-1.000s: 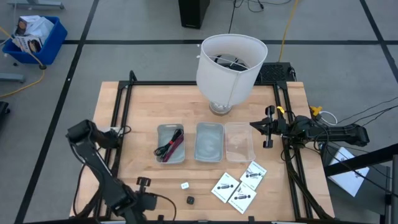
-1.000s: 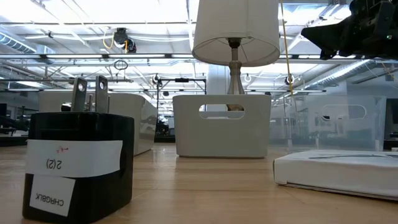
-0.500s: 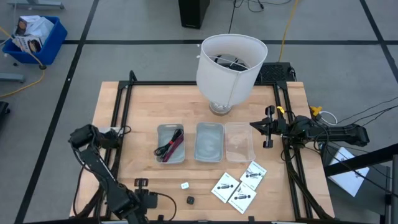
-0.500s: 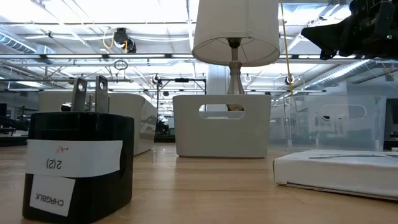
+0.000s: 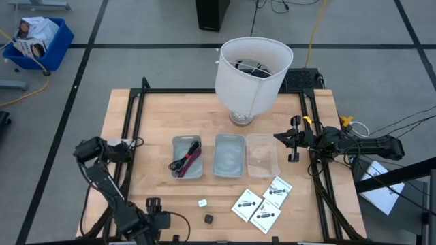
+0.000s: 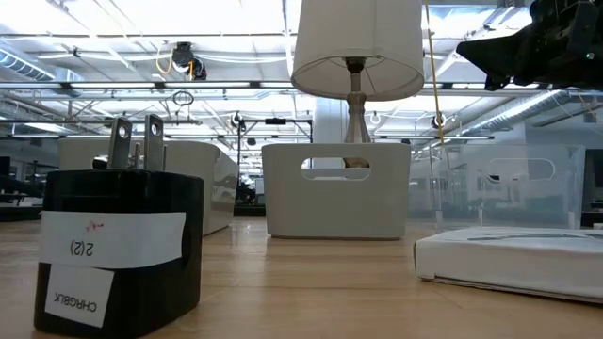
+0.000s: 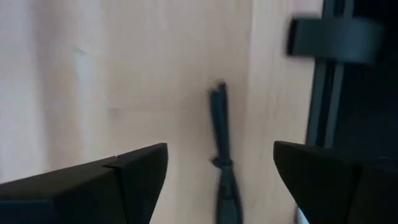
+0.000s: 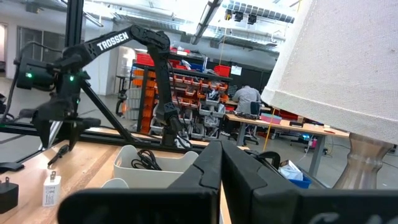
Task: Pick and place items into bin
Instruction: Put the black charger cable into the left gray bin, then put the white charger adapter into the right gray bin
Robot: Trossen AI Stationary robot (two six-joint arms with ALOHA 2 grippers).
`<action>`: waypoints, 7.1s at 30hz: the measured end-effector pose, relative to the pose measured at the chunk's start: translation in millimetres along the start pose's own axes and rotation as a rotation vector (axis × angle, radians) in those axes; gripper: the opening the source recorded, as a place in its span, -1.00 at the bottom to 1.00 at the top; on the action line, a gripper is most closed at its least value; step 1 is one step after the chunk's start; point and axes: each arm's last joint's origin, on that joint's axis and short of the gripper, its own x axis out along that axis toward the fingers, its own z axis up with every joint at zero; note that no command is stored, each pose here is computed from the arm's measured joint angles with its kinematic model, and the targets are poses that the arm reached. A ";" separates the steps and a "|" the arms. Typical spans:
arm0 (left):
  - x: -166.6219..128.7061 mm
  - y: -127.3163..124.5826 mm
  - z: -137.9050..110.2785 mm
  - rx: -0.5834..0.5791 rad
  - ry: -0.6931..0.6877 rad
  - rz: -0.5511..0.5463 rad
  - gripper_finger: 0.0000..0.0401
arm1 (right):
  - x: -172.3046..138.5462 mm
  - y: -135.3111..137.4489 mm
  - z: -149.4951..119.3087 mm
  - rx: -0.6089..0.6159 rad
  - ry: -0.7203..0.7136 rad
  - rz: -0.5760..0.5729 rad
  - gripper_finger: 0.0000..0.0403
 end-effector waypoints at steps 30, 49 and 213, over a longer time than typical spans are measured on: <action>30.3 18.2 -8.1 0.058 0.047 -0.085 -0.87 | 0.0 -0.1 0.9 0.001 -0.008 -0.001 -0.99; -103.2 122.3 51.5 -0.120 -0.344 0.305 -0.94 | 0.0 -0.2 0.8 0.011 -0.008 -0.003 -0.99; -3.5 254.3 -46.9 0.115 -1.146 0.139 -0.85 | 277.0 189.2 -27.5 0.059 0.574 0.435 0.26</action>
